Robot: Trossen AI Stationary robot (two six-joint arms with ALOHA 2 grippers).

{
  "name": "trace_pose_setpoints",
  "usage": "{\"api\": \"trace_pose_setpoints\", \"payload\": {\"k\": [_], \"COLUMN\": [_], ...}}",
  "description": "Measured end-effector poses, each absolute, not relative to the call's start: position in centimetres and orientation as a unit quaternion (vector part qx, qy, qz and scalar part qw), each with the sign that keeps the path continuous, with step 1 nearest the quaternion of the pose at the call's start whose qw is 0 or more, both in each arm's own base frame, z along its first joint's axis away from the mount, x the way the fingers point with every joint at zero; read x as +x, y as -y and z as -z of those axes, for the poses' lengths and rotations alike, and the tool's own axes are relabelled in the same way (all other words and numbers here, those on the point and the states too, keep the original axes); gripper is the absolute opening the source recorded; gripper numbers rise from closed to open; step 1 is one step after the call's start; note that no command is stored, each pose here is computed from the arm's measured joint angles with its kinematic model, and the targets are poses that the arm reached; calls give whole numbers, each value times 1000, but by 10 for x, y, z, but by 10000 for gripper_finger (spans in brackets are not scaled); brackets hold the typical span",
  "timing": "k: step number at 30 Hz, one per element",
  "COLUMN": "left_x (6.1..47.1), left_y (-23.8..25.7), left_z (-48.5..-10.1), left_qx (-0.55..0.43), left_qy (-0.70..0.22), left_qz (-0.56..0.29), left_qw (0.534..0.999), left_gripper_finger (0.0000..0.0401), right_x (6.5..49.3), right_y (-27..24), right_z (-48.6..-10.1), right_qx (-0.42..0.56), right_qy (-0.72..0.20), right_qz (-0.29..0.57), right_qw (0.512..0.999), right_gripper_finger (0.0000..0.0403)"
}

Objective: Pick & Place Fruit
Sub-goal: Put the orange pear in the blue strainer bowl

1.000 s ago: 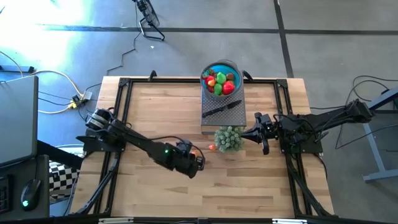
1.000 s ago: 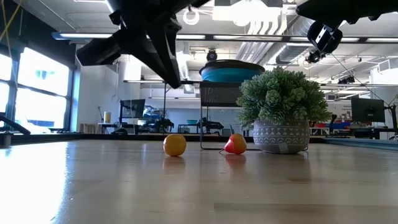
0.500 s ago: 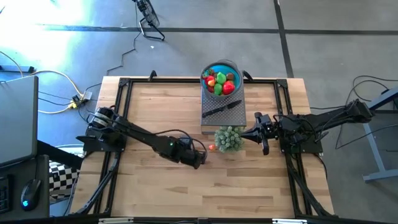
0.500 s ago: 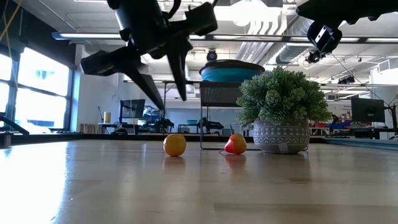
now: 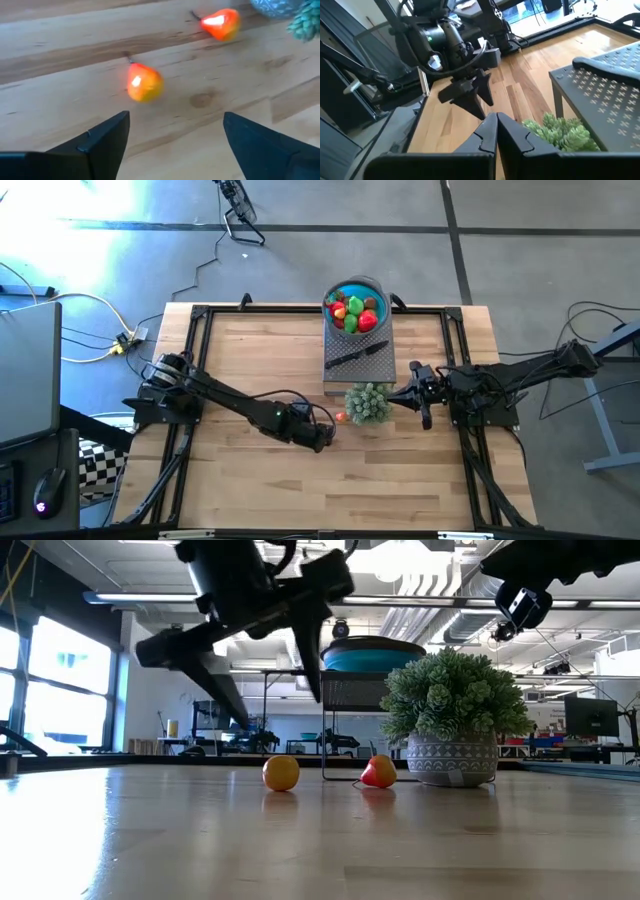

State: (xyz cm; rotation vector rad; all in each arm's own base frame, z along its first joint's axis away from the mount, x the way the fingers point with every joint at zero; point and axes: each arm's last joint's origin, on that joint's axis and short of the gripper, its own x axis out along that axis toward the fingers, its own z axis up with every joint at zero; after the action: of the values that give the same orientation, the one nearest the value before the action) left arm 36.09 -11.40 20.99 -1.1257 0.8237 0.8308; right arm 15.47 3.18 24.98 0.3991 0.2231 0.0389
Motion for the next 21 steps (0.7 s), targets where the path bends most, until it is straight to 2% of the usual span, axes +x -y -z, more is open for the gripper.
{"api": "trace_pose_setpoints", "payload": {"k": [15,21], "left_x": [366,370], "left_y": [115,116], "left_z": [-172,-168], "left_qx": [-499,-503], "left_qy": [-381,-370], "left_qz": [-431,-430], "left_qw": [648,653], "left_gripper_finger": [317,317], "right_x": [155,155], "right_y": [-32,-32], "right_z": [-249,-249], "right_qx": [197,197], "right_qy": [-113,-114], "right_qz": [-19,-19], "right_qw": [974,974], "right_gripper_finger": [2,2]}}
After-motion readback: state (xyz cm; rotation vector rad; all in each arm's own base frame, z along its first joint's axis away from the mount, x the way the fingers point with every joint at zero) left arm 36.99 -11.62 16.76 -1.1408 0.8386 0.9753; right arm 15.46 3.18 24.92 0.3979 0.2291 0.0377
